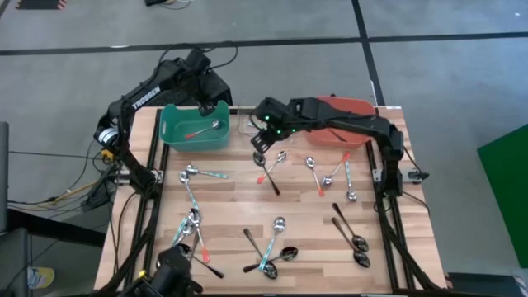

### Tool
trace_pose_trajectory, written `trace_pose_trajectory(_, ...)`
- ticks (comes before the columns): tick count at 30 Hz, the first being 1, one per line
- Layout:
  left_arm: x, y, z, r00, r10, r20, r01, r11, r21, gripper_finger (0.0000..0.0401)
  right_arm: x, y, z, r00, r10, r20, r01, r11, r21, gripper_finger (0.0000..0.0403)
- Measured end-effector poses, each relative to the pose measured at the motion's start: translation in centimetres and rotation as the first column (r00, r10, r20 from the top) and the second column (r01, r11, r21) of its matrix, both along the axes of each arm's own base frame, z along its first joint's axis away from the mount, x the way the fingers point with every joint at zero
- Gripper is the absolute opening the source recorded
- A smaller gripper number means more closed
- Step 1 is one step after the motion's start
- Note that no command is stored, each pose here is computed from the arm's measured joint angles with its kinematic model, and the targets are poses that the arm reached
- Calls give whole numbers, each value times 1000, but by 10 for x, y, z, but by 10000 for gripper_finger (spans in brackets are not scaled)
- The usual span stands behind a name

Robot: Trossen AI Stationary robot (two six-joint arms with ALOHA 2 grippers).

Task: Sort silverware by color (type)
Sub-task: Put the black spoon into the orange bin

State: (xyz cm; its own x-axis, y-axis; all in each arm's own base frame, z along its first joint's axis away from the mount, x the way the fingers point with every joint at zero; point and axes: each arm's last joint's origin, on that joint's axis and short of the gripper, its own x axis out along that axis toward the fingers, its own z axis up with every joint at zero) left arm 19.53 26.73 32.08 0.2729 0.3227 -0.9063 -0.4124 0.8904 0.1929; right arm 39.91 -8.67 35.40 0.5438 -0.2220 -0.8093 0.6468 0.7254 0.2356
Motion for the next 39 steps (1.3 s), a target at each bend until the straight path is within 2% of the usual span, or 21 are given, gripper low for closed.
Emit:
trace_pose_trajectory(11, 9, -7, 0, 1000, -31, -1, 31, 1000, -3, 108, 5, 1, -62, 995, -77, -68, 84, 991, 107, 166)
trace_pose_trajectory(16, 13, -10, 0, 999, -45, -2, 45, 999, -3, 108, 11, 2, -77, 998, -60, -20, 62, 990, 130, 166)
trace_pose_trajectory(22, 15, -12, 0, 999, -44, -9, 44, 999, 2, 108, 17, -2, -96, 997, -66, -44, 70, 991, 114, 166)
trace_pose_trajectory(25, 15, -12, 0, 999, -31, -7, 31, 1000, 0, 108, 30, -4, -120, 997, -33, -64, 41, 992, 118, 166)
trace_pose_trajectory(29, 15, -12, -1, 1000, -28, -9, 28, 1000, -4, 108, 39, 0, -151, 991, -3, -130, 30, 979, 201, 166)
trace_pose_trajectory(39, 14, -12, -1, 999, -28, -18, 28, 1000, -3, 108, 44, 15, -160, 987, 2, -158, 33, 975, 218, 166)
